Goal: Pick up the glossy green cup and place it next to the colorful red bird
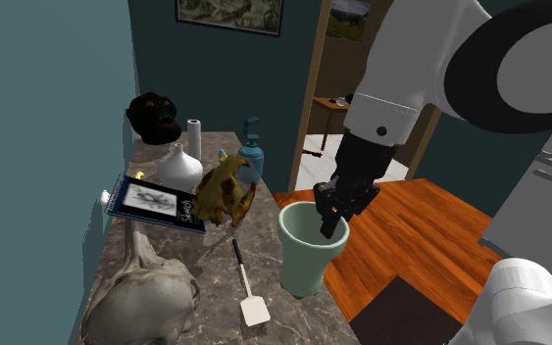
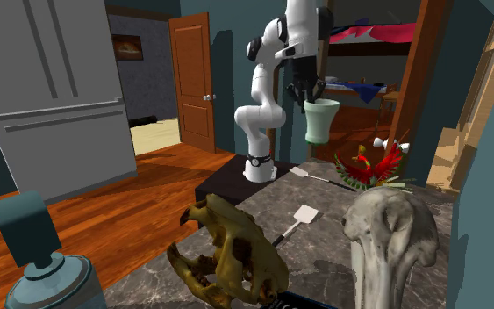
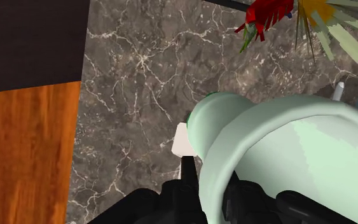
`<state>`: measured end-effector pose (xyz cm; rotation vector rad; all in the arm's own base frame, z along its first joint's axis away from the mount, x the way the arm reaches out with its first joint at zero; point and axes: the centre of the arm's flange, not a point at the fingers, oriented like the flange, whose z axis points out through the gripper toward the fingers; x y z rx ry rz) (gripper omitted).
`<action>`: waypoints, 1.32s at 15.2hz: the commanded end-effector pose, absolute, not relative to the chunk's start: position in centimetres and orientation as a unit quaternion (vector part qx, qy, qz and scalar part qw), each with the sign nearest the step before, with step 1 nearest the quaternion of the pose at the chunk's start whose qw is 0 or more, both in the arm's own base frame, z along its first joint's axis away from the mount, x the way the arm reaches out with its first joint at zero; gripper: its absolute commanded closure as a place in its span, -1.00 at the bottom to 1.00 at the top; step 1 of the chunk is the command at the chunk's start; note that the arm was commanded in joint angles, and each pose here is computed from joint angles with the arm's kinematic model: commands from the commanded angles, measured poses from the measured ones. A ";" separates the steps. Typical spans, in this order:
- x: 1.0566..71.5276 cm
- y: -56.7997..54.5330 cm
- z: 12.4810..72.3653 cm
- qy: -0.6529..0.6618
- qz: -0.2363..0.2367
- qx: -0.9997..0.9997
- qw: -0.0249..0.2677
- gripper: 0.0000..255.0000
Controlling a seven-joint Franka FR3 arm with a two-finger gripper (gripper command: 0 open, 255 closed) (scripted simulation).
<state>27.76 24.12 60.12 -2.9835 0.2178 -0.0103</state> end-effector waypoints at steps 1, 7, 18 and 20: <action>27.7 24.1 59.1 0.073 -0.004 -0.994 0.075 1.00; 27.7 24.1 55.9 0.073 -0.004 -0.994 0.075 1.00; 27.7 24.1 50.1 0.073 -0.004 -0.994 0.075 1.00; 27.7 24.1 49.1 0.073 -0.004 -0.994 0.075 1.00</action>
